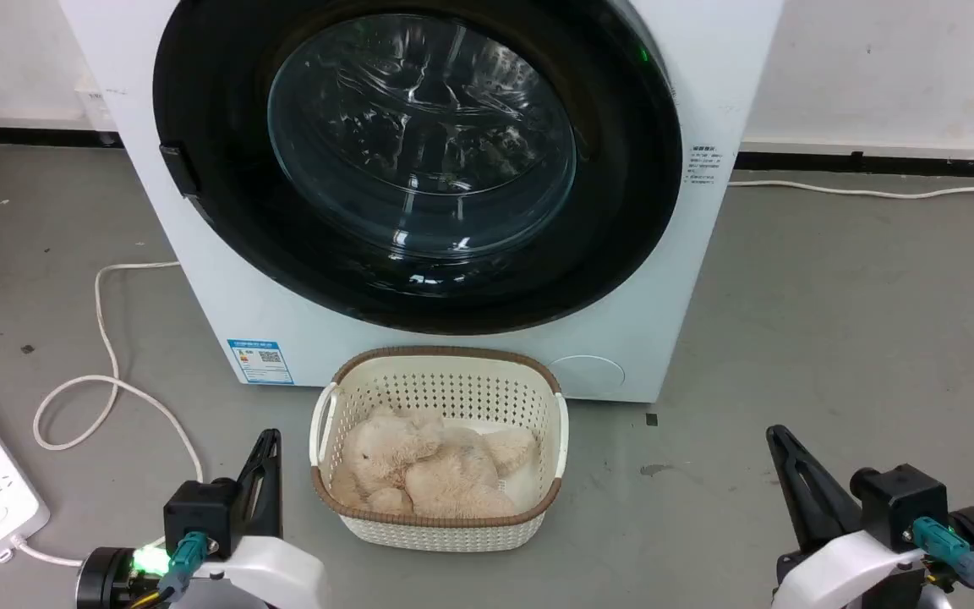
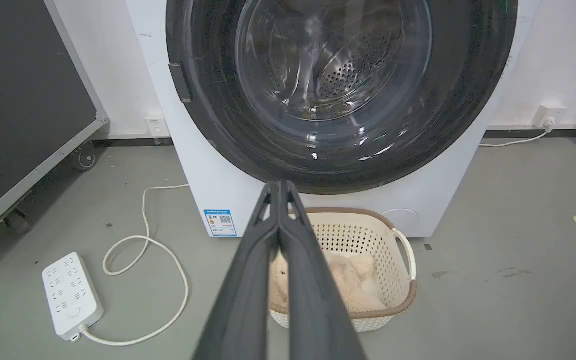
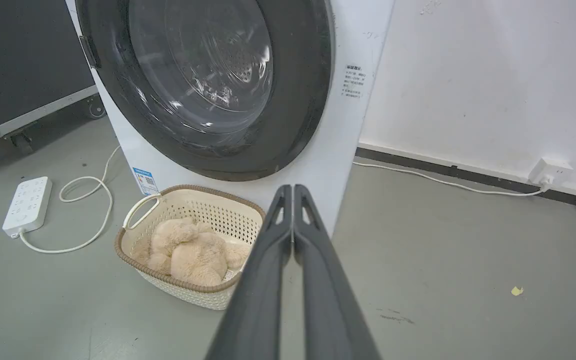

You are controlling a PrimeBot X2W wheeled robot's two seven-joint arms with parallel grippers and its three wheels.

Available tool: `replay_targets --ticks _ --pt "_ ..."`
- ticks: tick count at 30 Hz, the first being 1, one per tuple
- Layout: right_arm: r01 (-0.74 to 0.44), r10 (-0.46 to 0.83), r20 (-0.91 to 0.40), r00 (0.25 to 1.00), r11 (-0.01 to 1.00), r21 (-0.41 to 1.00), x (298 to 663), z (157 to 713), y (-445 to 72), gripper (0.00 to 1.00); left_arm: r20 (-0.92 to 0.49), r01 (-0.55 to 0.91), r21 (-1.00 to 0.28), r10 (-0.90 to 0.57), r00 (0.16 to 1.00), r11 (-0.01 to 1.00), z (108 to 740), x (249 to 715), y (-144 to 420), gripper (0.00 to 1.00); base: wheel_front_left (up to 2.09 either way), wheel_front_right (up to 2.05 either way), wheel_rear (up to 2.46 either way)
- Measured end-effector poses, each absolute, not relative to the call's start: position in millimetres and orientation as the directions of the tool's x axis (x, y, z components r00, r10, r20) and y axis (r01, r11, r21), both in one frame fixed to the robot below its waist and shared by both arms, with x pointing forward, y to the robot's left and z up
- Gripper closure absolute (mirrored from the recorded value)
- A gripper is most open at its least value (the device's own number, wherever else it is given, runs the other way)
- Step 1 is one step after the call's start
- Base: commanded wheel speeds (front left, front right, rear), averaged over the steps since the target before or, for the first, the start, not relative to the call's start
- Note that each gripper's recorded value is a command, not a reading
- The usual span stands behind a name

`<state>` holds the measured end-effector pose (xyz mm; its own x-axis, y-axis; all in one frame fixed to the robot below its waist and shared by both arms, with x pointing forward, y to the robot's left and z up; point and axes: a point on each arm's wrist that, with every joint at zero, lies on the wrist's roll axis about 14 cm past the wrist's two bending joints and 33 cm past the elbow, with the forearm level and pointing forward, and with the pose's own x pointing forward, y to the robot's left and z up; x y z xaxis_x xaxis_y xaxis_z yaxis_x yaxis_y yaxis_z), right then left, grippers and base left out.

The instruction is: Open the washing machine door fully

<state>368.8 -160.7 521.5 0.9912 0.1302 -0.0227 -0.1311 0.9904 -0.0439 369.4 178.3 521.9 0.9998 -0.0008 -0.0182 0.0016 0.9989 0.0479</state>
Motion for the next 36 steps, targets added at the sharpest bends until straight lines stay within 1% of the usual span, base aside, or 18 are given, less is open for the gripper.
replay_targets --ticks 36 --pt "-0.131 0.130 -0.022 0.991 0.990 -0.044 368.8 521.6 -160.8 1.00 -0.018 0.002 0.048 -0.001 1.000 0.999 521.9 369.4 178.1 1.00 0.00 0.00 0.00"
